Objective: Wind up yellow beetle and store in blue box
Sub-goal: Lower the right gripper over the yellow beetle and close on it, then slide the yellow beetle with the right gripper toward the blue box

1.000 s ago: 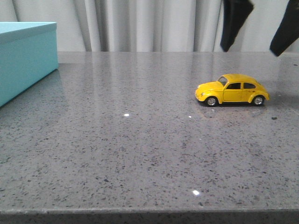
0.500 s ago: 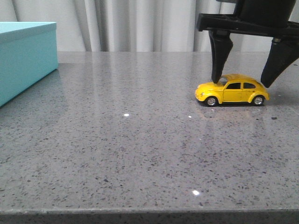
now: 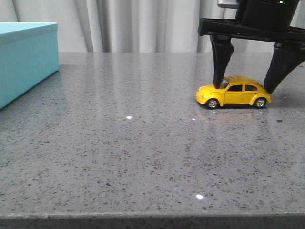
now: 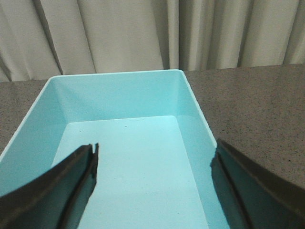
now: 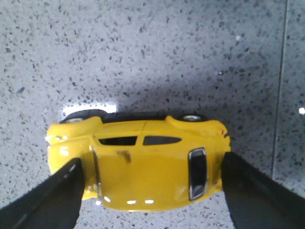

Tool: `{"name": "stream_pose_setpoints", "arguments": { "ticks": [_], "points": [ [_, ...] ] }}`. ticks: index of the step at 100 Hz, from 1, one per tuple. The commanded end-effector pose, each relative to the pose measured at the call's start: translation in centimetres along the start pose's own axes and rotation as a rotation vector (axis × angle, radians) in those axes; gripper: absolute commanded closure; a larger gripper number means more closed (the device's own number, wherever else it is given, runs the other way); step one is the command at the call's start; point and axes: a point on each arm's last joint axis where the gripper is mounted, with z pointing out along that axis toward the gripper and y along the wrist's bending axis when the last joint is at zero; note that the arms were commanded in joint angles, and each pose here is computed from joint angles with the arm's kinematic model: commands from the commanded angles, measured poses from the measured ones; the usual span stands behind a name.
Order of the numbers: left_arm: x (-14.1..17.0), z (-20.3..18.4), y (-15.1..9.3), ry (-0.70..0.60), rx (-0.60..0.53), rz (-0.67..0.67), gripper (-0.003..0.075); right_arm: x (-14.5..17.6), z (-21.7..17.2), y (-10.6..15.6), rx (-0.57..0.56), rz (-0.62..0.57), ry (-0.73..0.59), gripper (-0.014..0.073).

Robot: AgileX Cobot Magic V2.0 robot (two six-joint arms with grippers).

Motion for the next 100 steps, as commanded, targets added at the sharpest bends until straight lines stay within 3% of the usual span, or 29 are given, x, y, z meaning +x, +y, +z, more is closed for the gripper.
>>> {"name": "stream_pose_setpoints", "arguments": {
  "ticks": [1, 35, 69, 82, 100],
  "points": [
    [-1.8, -0.2, -0.1, -0.104, 0.007, -0.019, 0.0228, -0.2, -1.6, 0.1, -0.008, -0.011, -0.045, 0.0014],
    [-1.8, -0.2, -0.1, -0.104, 0.007, -0.019, 0.0228, -0.5, -2.1, -3.0, 0.189, -0.018, -0.024, 0.0014],
    [-1.8, -0.2, -0.1, -0.104, 0.007, -0.019, 0.0228, -1.5, -4.6, -10.2, 0.347, 0.108, -0.033, 0.0014],
    [-1.8, -0.2, -0.1, -0.102, 0.008, -0.019, 0.0228, -1.6, -5.3, -11.9, 0.361, 0.134, -0.035, 0.0014],
    [-1.9, -0.2, -0.1, -0.114, 0.007, -0.019, 0.0228, -0.7, -7.9, -11.1, 0.27, 0.12, -0.105, 0.0014]
  ]
}}
